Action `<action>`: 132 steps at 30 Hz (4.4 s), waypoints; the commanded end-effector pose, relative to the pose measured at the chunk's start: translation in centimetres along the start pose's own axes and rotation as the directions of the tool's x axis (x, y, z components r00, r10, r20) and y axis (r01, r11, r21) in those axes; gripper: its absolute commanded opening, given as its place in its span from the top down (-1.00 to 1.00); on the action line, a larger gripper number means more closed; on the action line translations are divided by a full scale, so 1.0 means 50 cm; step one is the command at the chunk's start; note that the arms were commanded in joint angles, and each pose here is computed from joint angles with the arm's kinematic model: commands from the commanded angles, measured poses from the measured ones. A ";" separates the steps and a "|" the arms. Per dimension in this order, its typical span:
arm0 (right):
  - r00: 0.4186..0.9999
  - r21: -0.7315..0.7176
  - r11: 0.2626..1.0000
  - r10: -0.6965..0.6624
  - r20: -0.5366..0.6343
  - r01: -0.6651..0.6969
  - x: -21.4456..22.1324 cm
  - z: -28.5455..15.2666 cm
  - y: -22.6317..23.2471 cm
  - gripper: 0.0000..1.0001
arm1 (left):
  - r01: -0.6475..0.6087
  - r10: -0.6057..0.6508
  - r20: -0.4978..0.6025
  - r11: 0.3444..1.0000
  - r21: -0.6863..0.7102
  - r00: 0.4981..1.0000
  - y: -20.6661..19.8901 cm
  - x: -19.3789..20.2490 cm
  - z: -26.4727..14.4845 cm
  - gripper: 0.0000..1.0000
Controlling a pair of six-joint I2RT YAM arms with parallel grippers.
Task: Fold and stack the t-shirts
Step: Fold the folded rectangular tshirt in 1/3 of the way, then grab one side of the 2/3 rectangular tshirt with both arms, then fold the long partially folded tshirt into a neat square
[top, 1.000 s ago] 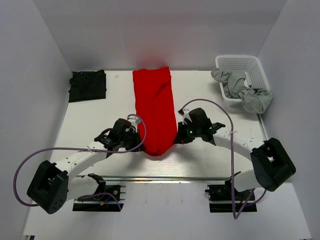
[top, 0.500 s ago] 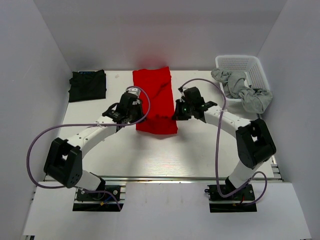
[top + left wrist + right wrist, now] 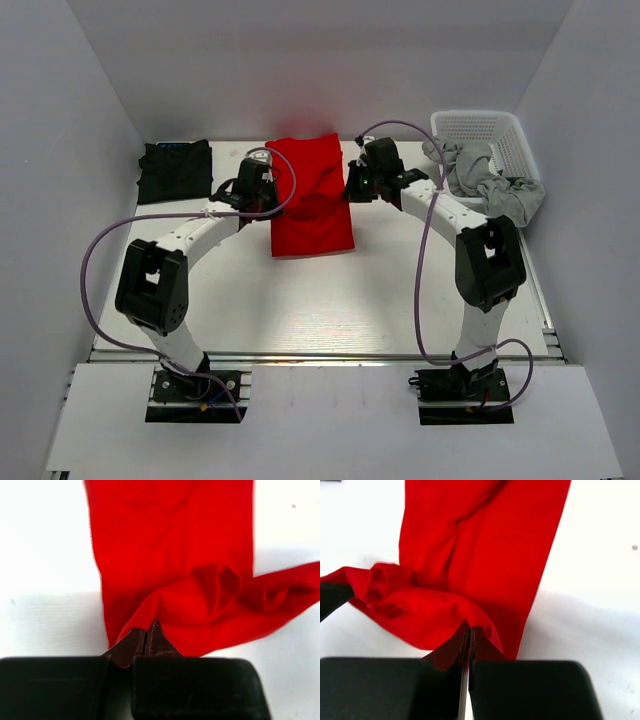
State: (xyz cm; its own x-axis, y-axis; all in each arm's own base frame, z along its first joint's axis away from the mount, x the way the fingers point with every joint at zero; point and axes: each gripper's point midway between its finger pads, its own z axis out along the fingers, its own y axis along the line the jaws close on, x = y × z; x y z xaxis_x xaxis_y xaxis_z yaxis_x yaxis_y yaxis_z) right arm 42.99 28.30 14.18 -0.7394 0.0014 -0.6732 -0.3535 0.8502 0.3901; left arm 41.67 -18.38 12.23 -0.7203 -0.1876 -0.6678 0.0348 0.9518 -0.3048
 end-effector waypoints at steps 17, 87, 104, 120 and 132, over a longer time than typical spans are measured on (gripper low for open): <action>0.998 -0.058 0.998 -0.029 0.056 0.033 -0.096 0.136 -0.042 1.00 | 0.007 -0.011 0.058 0.998 0.062 0.998 0.033 -0.109 0.116 1.00; 0.987 -0.287 0.952 0.069 -0.146 -0.109 0.239 0.042 -0.052 1.00 | -0.068 0.102 -0.150 0.974 0.218 0.983 0.093 0.215 0.055 1.00; 0.980 -0.400 0.912 0.014 -0.197 -0.094 0.345 -0.192 0.032 1.00 | -0.029 0.112 -0.113 0.825 0.564 0.987 -0.034 0.294 -0.226 1.00; 0.983 -0.528 0.829 -0.145 0.114 0.183 0.219 -0.420 0.144 1.00 | -0.113 0.132 0.038 0.631 0.767 0.991 -0.134 0.217 -0.444 1.00; 0.977 -0.393 0.912 -0.039 0.209 0.120 0.113 -0.354 0.111 1.00 | 0.003 -0.055 0.068 0.800 0.600 0.996 -0.090 0.145 -0.355 1.00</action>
State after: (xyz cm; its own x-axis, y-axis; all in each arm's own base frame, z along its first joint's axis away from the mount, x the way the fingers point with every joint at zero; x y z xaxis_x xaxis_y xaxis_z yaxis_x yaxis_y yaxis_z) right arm 23.41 23.16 19.69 -0.6809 -0.0140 -0.7322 -0.6157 0.5524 0.5620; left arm 21.77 -20.17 20.15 -0.7119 -0.1905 -0.6760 0.4754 0.5777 -0.6635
